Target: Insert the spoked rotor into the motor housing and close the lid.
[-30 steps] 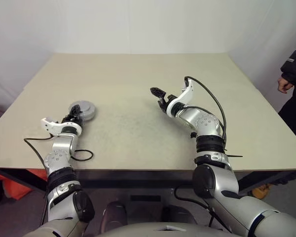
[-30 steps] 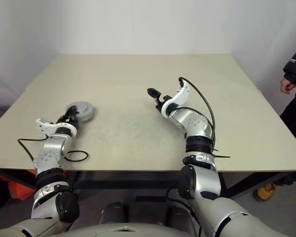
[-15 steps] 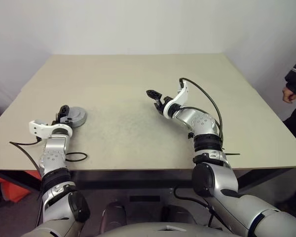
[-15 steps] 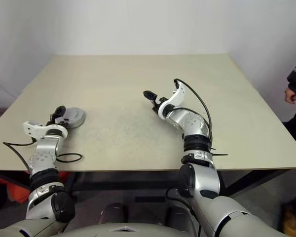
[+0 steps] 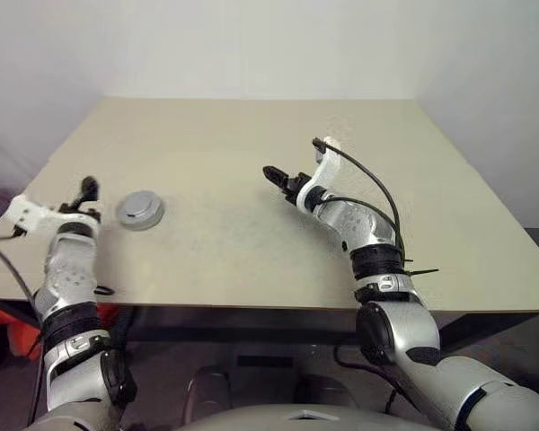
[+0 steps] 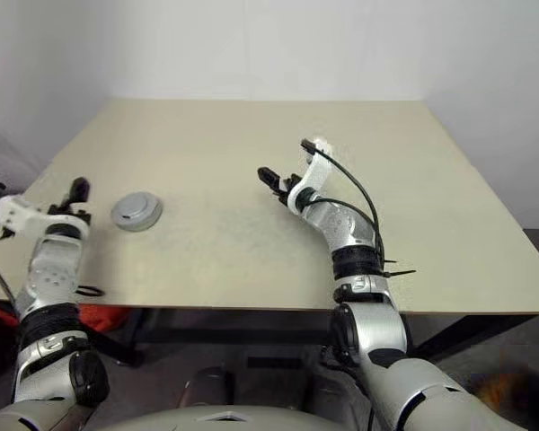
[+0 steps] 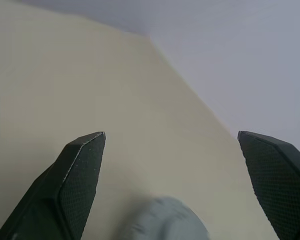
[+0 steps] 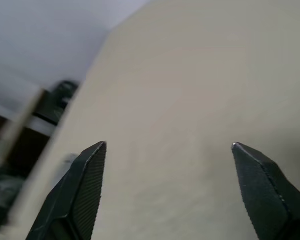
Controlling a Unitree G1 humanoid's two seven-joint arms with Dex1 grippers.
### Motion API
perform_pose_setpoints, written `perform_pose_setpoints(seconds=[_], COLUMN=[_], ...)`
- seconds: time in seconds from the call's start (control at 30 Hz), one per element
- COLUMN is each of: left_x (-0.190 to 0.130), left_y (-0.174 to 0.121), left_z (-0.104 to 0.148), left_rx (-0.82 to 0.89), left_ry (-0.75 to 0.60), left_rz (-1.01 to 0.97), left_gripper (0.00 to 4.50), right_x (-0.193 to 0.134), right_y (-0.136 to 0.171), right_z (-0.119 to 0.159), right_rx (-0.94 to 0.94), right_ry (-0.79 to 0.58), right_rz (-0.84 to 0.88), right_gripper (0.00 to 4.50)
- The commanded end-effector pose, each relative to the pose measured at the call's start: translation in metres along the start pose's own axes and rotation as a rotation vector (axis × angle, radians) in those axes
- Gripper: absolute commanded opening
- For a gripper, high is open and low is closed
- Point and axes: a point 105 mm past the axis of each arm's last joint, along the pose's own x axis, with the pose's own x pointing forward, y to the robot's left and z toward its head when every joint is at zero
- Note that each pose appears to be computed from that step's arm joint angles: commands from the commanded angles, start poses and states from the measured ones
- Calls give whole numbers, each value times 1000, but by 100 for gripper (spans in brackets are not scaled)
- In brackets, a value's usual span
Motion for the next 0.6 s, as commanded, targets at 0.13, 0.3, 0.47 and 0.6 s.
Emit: perform_pose_setpoints(seconds=[0.13,0.3,0.47,0.6], left_x=[-23,-47,-57,-56], left_y=[-103,-129,-136,-141], left_z=[-26,-73,-102,-109], left_rx=[342,555,635,653], left_ry=[106,245,305,295], left_rz=[-513,-736,-835,-854], left_gripper=[448,448,448,448], right_x=[-20,-41,-61,-73], right_y=[-17,-20,-39,-44], right_z=[26,19,16,13], right_rx=[-600,-643,-686,-698], right_ry=[-85,-23,52,92], right_rz=[17,200,252,300], right_gripper=[450,450,450,450])
